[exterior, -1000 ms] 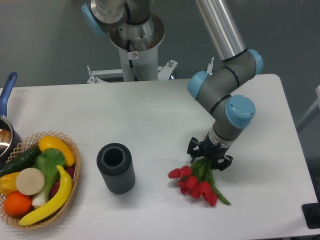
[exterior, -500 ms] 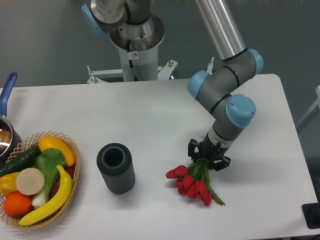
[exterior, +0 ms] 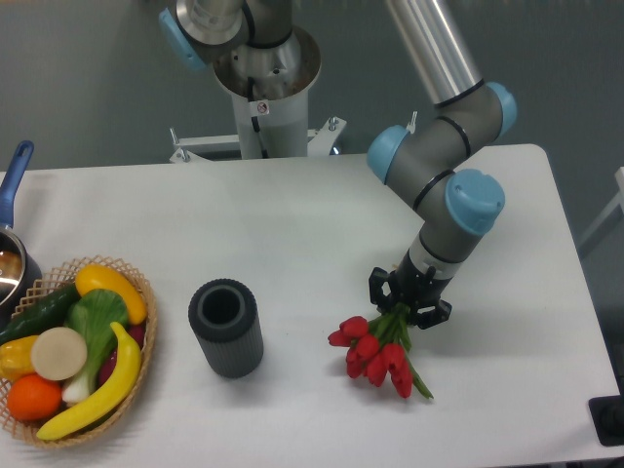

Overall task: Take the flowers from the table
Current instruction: 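Lower the gripper around the tulip stems and close it, then lift the gripped red tulips up off the table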

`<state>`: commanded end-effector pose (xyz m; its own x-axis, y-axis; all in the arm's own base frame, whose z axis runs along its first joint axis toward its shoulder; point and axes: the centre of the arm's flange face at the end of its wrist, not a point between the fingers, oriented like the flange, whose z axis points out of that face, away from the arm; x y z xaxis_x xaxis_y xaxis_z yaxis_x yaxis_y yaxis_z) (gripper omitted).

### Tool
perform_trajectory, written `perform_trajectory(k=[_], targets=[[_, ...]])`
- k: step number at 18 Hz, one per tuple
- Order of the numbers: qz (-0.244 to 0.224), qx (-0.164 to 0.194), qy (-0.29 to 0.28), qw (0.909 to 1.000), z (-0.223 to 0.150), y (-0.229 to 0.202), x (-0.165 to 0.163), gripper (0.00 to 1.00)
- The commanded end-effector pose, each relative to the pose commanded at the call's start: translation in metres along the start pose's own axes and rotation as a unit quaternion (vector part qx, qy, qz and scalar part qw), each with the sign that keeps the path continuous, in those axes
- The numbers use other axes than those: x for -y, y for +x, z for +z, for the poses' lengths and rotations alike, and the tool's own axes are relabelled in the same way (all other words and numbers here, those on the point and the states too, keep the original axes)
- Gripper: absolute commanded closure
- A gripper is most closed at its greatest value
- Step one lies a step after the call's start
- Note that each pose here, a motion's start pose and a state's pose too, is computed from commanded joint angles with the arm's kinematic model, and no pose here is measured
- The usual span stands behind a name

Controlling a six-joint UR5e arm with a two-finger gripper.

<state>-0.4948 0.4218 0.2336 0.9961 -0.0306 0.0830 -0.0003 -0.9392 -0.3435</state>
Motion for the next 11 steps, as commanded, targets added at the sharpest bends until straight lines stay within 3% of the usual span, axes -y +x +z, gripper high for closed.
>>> perform_trajectory(k=[3,8,11], targets=[[0.008,0.019,0.031,0.9993,-0.033,0.001,0.017,0.62],[0.005,0.05,0.078,0.9957,-0.086,-0.003,0.019,0.62],[-0.014,0.056,0.114,0.9918,-0.111,-0.017,0.002,0.62]])
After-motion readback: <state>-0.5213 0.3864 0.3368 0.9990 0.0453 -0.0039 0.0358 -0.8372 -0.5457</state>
